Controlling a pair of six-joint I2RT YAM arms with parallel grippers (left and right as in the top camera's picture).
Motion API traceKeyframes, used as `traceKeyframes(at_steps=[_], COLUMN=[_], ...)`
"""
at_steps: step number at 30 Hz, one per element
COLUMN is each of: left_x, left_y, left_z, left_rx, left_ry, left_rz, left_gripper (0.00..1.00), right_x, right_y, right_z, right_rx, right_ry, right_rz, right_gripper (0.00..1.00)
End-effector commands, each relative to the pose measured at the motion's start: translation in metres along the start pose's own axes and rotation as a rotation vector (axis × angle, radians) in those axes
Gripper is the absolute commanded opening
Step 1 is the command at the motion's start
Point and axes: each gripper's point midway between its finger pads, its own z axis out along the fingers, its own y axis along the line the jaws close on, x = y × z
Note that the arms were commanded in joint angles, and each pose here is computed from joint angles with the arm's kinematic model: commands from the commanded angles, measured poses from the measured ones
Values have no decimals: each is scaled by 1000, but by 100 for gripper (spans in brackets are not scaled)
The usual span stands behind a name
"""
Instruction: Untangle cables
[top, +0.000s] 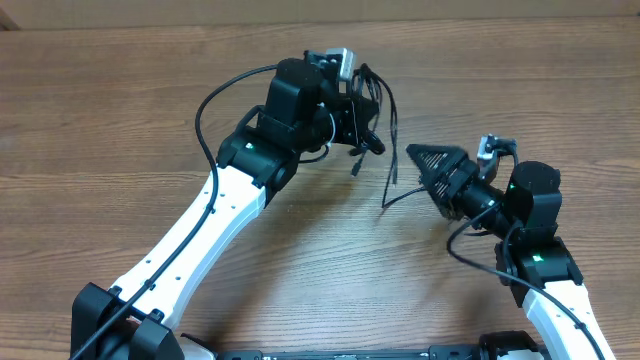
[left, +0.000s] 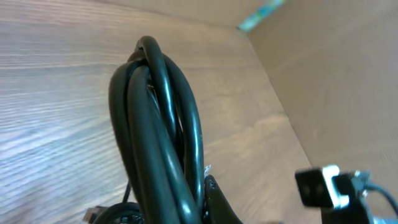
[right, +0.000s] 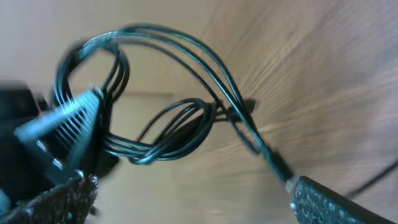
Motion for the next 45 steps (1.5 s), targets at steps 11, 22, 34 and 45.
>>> traceKeyframes(at_steps=[11,22,34,45], left_x=[15,27,63,66], left_y=[-29,-44,-89,-89], left_z=[34,42,34,33], left_rx=[-76,1,301,310], left_ry=[-90,-40,112,130], left_rz=[44,153,427,426], left_gripper=[4,4,4,4], right_x=[-5,-6,0,-2], right_y=[-6,-32,-28,-30], right_z=[0,-4,-3,-4], right_rx=[21,118,101,110], right_ry=[-38,-66,-25,-39], right_rz=[292,351,353,350], right_gripper=[81,61,45,18])
